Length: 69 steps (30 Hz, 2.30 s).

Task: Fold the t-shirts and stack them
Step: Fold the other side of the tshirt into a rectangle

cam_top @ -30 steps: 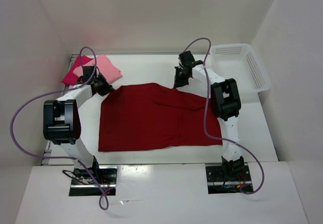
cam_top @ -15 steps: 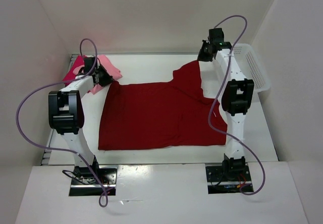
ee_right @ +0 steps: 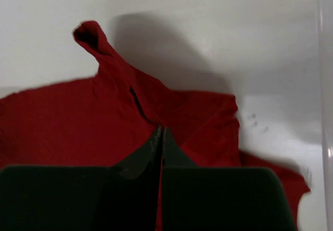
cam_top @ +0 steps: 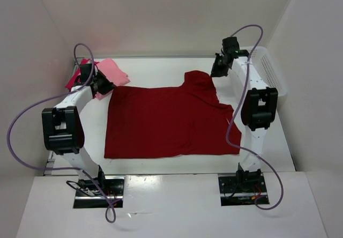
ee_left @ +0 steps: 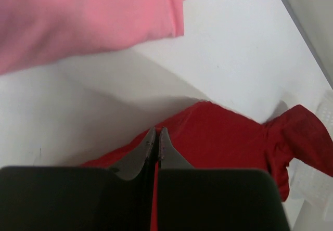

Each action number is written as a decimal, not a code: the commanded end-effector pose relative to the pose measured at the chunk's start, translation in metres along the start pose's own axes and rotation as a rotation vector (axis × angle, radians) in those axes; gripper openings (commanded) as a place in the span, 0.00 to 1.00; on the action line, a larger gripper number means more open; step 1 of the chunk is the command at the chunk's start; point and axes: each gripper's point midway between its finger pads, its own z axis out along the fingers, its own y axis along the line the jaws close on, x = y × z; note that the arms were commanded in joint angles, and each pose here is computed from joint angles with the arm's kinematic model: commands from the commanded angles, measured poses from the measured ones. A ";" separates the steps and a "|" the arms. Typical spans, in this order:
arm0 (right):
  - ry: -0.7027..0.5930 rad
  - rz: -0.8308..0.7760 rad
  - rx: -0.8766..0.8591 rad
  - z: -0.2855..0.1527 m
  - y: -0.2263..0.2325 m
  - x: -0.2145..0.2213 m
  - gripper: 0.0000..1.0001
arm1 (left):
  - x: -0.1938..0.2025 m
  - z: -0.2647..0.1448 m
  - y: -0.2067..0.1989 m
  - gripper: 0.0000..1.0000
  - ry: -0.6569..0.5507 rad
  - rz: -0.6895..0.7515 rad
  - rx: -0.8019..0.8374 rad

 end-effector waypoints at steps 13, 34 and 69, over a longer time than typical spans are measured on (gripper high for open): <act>-0.076 0.073 0.073 -0.137 -0.047 0.072 0.01 | 0.000 -0.080 0.047 0.00 -0.074 -0.004 -0.044; 0.127 0.246 0.248 -0.173 -0.103 0.192 0.01 | 0.059 -0.108 0.096 0.00 0.035 -0.057 -0.164; 0.181 0.067 -0.038 -0.089 0.016 0.202 0.24 | 0.118 -0.084 0.023 0.21 0.086 0.065 -0.031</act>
